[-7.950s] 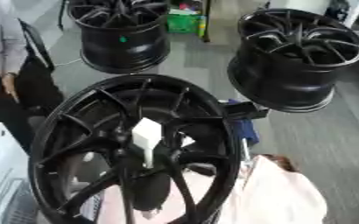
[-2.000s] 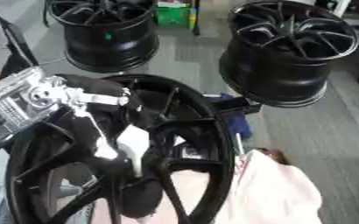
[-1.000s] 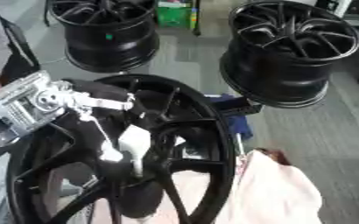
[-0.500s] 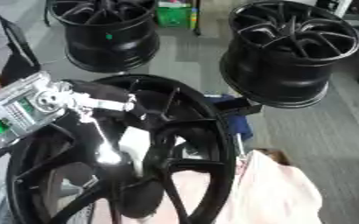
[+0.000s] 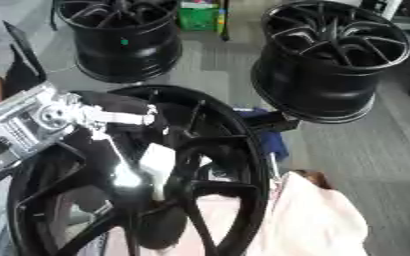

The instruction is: Pull the pin out of the wheel hub.

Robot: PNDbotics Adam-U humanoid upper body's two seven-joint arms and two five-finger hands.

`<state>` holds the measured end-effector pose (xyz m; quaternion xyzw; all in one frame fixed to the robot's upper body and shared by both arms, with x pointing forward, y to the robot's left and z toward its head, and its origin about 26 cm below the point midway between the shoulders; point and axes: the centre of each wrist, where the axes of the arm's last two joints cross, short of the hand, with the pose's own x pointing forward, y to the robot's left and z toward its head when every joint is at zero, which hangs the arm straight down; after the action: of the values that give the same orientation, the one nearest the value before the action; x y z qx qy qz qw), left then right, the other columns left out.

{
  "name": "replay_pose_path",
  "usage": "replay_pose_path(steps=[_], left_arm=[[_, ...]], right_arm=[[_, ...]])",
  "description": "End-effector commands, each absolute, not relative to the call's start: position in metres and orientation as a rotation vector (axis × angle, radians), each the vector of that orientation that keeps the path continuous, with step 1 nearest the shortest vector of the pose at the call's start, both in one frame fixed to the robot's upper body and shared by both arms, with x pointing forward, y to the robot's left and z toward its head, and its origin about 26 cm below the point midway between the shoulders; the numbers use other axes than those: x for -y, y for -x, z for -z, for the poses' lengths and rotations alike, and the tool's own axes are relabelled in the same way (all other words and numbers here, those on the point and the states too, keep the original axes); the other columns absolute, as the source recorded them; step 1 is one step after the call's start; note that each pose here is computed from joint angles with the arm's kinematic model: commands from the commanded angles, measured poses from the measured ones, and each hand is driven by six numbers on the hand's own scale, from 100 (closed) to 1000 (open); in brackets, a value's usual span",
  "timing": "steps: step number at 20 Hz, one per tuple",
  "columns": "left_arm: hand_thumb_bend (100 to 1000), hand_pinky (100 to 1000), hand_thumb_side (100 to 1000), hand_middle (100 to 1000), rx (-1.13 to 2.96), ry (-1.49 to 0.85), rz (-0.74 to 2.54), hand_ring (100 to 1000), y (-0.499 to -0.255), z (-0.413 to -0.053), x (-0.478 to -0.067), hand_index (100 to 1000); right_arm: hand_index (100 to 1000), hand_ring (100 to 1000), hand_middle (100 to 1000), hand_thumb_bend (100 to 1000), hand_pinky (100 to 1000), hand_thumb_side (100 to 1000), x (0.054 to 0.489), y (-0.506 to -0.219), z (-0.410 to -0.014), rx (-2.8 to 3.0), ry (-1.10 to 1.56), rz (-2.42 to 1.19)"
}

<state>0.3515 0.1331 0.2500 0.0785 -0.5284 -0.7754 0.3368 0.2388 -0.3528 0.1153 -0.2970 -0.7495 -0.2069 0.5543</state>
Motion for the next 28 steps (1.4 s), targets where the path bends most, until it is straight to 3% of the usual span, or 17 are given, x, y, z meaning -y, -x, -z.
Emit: replay_pose_path(steps=[1, 10, 14, 19, 24, 28], left_arm=[[184, 714, 100, 294, 1.473, -0.244, 1.976, 569, -0.344, -0.275, -0.144, 524], [186, 715, 100, 252, 1.642, -0.232, 1.857, 549, -0.323, -0.32, -0.172, 494], [176, 715, 100, 251, 1.745, -0.368, 1.671, 548, -0.328, -0.353, -0.213, 496], [129, 712, 100, 246, 1.79, -0.6, 1.339, 549, -0.352, -0.385, -0.288, 506], [100, 711, 100, 240, 1.791, -0.785, 1.013, 551, -0.364, -0.397, -0.366, 510], [100, 711, 100, 240, 1.796, -0.812, 0.945, 551, -0.368, -0.396, -0.384, 510]], right_arm=[[745, 671, 700, 100, 702, 759, 0.356, -0.238, -0.124, 1.803, 0.721, 0.481], [745, 671, 700, 100, 702, 755, 0.358, -0.237, -0.126, 1.807, 0.742, 0.491], [745, 671, 700, 100, 703, 752, 0.361, -0.236, -0.125, 1.804, 0.763, 0.497], [744, 671, 700, 100, 702, 751, 0.363, -0.234, -0.125, 1.803, 0.781, 0.506], [744, 671, 700, 100, 703, 745, 0.365, -0.233, -0.126, 1.806, 0.803, 0.51], [744, 671, 700, 100, 703, 745, 0.366, -0.233, -0.126, 1.806, 0.809, 0.511]])
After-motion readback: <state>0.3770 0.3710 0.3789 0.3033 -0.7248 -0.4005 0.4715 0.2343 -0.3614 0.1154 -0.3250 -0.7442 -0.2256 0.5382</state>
